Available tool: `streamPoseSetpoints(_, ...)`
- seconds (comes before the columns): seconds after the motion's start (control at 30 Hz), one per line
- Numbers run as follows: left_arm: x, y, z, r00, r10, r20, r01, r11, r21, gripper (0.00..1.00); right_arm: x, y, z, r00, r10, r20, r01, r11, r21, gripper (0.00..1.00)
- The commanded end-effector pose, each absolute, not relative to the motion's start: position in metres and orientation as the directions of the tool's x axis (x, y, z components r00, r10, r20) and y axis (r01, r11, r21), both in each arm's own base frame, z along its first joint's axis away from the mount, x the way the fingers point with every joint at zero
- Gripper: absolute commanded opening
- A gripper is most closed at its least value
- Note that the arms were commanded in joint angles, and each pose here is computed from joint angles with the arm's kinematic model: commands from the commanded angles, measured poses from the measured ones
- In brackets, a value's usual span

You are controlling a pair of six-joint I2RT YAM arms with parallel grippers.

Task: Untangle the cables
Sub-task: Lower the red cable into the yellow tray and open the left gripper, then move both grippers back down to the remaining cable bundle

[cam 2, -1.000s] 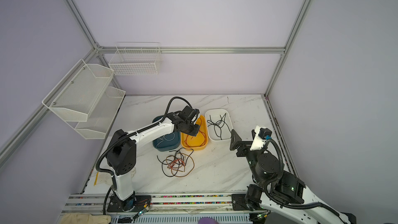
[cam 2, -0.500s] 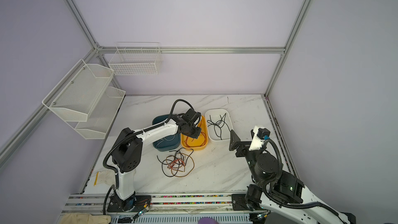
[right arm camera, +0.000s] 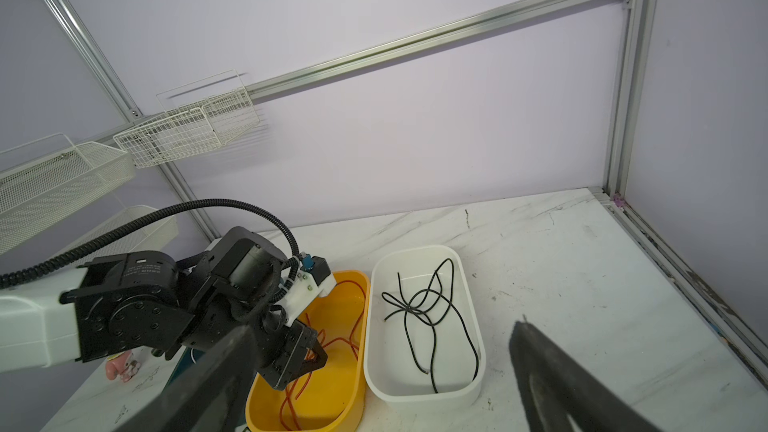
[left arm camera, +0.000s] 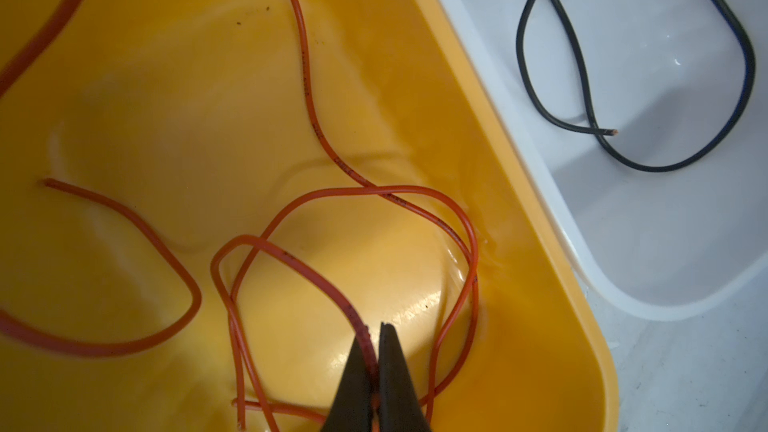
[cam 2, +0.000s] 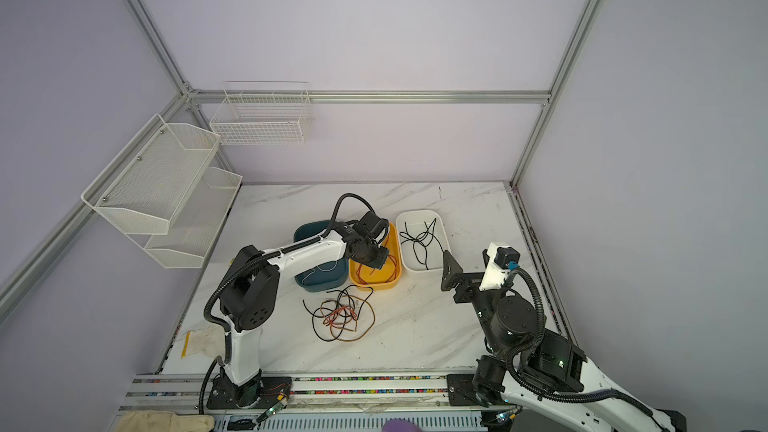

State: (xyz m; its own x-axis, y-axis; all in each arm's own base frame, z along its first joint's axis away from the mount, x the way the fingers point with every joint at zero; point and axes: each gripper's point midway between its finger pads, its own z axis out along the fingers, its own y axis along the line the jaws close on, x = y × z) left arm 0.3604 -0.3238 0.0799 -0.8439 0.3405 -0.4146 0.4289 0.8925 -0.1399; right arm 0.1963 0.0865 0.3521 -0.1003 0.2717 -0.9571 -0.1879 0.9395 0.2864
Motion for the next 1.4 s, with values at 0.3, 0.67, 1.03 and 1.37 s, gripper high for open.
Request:
streamPoseSetpoints(0.3,0.368,-0.332,0.151,-0.785,0.310,-0.536,0.455,0.876,-0.160,0.29,0.197,0.088,0.352,-0.091,0.264,-0.960,-0.196,0.941,0.277,0.98)
streamPoseSetpoints(0.67,0.365,-0.323,0.210,-0.728,0.307,-0.613,0.479,0.867,-0.136,0.51,0.197,0.090,0.351,-0.094,0.258,-0.962,-0.200,0.941,0.272,0.98)
streamPoseSetpoints(1.03,0.365,-0.278,0.282,-0.609,0.319,-0.726,0.435,0.900,0.031,0.76,0.197,0.110,0.352,-0.110,0.195,-0.974,-0.280,0.935,0.219,0.98)
streamPoseSetpoints(1.37,0.325,-0.211,0.323,-0.462,0.378,-0.802,0.403,0.895,0.190,1.00,0.216,0.206,0.295,-0.372,-0.049,-0.927,-0.420,0.899,0.122,0.98)
